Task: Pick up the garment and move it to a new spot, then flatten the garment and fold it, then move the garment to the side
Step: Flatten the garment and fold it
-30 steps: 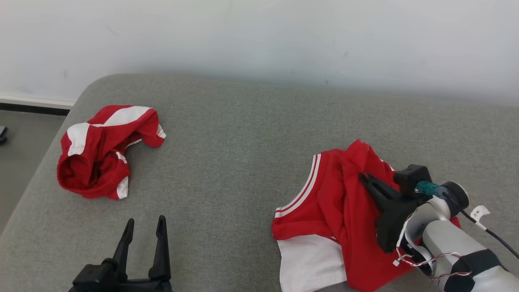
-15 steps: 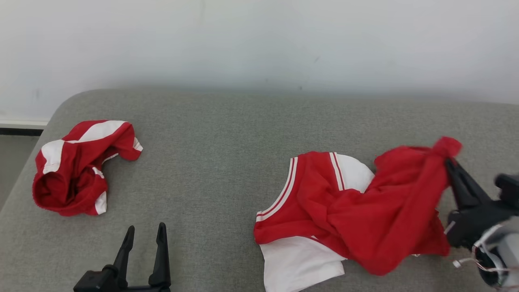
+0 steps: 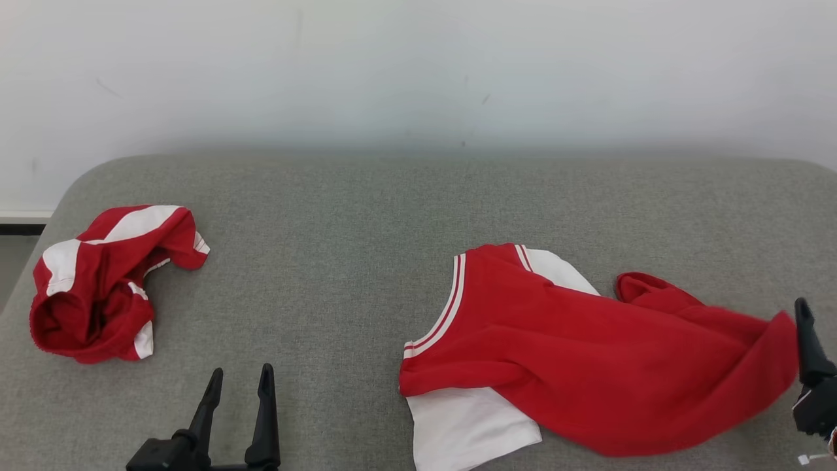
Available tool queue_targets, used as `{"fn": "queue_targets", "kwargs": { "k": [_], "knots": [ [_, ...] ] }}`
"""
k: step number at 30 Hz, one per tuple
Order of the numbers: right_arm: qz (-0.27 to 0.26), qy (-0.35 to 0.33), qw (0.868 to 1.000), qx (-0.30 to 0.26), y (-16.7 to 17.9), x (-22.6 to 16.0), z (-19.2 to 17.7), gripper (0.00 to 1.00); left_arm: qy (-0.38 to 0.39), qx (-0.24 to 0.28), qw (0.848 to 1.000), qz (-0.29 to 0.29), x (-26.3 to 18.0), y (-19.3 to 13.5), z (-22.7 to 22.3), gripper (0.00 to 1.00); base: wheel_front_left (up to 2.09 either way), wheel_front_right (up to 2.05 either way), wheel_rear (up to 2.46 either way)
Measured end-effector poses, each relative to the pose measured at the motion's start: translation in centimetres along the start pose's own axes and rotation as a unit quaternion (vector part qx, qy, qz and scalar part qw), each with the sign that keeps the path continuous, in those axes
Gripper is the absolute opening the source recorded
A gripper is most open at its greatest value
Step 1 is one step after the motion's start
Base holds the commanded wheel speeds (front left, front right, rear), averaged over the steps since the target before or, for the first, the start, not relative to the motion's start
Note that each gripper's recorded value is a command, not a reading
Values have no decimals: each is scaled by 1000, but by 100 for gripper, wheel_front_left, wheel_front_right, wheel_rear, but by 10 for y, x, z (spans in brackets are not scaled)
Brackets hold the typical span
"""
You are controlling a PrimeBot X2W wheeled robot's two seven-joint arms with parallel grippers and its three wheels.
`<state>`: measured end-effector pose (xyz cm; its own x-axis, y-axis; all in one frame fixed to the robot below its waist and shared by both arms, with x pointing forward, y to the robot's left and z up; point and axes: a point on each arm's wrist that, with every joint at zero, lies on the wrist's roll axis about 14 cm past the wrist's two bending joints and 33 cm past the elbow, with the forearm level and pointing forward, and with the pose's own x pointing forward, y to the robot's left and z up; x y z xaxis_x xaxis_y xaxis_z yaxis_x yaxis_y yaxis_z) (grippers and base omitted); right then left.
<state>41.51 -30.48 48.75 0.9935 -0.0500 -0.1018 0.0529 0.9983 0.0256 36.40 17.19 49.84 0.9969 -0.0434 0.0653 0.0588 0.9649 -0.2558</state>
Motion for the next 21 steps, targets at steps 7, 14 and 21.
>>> {"fn": "queue_targets", "kwargs": {
  "k": [7,14,21],
  "knots": [
    [9,-81,997,-16,13,-2,46,100,0,-1,1000,-10,-2,-6,0,100,0,0,0],
    [37,-156,987,1,48,-27,76,100,-2,0,1000,-21,-1,-12,1,100,0,0,0],
    [57,-163,985,31,78,-52,66,100,2,3,1000,-27,2,-16,-1,100,0,0,0]
  ]
}}
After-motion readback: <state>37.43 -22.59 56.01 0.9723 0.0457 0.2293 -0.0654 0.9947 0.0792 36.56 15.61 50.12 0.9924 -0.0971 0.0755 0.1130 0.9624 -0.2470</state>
